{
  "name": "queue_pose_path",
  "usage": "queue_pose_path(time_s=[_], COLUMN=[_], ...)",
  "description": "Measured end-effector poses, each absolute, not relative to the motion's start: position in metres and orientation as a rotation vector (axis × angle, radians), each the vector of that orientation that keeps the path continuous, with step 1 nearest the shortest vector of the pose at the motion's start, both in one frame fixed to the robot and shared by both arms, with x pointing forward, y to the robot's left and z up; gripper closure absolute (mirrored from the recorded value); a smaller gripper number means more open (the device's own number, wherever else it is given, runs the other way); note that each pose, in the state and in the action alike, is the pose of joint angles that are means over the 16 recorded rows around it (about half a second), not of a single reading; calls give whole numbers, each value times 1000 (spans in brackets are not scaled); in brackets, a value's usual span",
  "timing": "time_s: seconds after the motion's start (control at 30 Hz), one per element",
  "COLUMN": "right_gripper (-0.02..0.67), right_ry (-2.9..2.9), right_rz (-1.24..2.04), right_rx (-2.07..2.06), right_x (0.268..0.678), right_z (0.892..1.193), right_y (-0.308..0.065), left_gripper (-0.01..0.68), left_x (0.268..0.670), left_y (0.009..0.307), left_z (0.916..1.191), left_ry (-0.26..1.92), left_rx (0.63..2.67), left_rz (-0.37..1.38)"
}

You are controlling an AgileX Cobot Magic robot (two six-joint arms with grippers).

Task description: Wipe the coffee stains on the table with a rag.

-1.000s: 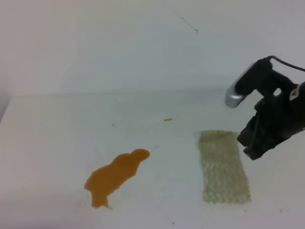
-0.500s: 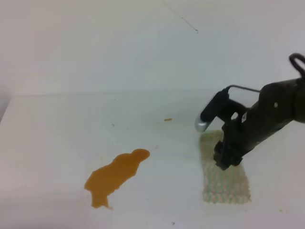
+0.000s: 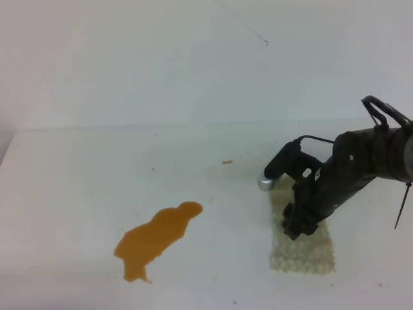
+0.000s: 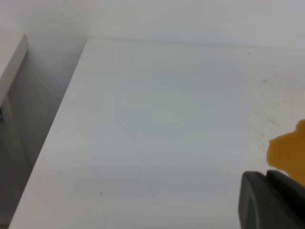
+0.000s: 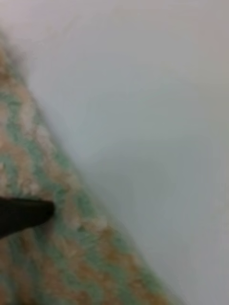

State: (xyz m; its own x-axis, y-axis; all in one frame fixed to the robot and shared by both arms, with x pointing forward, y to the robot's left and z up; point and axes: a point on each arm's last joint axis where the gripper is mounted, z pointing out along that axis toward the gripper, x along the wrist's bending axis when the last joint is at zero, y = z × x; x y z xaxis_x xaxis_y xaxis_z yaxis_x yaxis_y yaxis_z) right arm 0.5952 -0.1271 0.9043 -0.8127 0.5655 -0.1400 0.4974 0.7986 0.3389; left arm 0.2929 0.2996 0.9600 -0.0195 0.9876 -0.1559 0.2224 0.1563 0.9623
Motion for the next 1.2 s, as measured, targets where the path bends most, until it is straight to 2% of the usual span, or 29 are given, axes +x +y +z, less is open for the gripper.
queue_pose_path(time_s=[0.33, 0.43, 0.7, 0.83, 1.2], right_gripper=[581, 634, 648, 650, 646], right_ry=[2738, 2716, 2658, 2666, 2838], right_rz=[512, 591, 848, 948, 998], right_rx=[904, 933, 956, 937, 924], right_x=[606, 612, 633, 642, 649], right_z=[908, 917, 947, 952, 919], right_y=[-117, -111, -82, -61, -12], left_gripper=[675, 675, 675, 675, 675], left_x=[293, 293, 293, 293, 293], left_y=[300, 300, 300, 300, 300], left_z=[960, 960, 960, 960, 960], left_ry=[1444, 1444, 1444, 1444, 1444], left_rx=[1249, 1249, 1249, 1249, 1249], left_rz=[977, 977, 977, 977, 977])
